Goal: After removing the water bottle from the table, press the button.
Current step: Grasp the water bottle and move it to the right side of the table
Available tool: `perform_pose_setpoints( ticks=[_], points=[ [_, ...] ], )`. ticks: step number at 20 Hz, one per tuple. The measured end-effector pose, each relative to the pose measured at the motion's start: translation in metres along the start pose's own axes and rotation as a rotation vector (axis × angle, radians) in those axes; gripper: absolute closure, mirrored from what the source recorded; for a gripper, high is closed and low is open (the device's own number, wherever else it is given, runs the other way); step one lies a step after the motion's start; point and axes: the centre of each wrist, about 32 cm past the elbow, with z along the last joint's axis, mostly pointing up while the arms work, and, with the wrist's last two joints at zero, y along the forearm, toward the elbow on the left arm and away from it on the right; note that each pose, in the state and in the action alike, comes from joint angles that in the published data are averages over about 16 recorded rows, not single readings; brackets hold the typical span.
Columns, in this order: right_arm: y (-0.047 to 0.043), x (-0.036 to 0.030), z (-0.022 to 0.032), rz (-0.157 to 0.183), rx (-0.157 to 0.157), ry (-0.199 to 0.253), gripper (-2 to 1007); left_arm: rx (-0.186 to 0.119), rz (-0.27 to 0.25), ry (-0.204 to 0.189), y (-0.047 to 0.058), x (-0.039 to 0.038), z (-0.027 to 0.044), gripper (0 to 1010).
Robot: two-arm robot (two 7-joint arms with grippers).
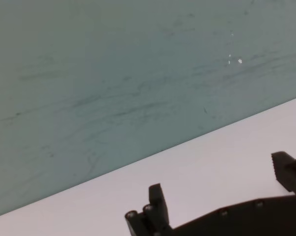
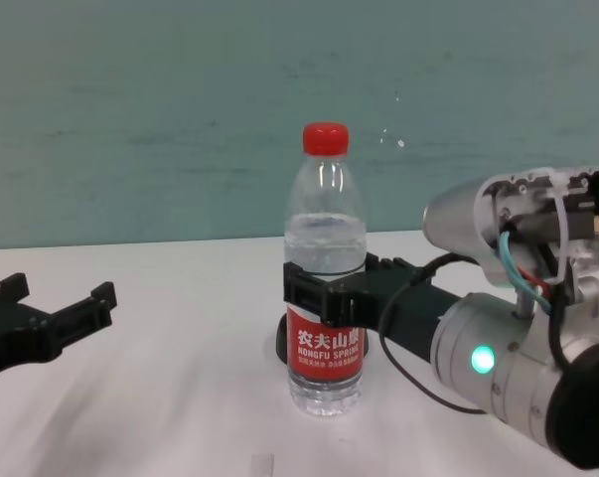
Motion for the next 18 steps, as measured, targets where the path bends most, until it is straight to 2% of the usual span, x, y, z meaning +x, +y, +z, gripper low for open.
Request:
perform_pose_setpoints(
  ticks=[8,18],
  points=[
    [-0.0002,-0.0001,0.0,-0.001,0.001,0.001,242,0.0,0.0,0.0,0.0,0.0,0.0,7],
    [-0.0003,-0.0001,0.0,-0.001,0.001,0.001,310,0.0,0.0,0.0,0.0,0.0,0.0,7]
  ],
)
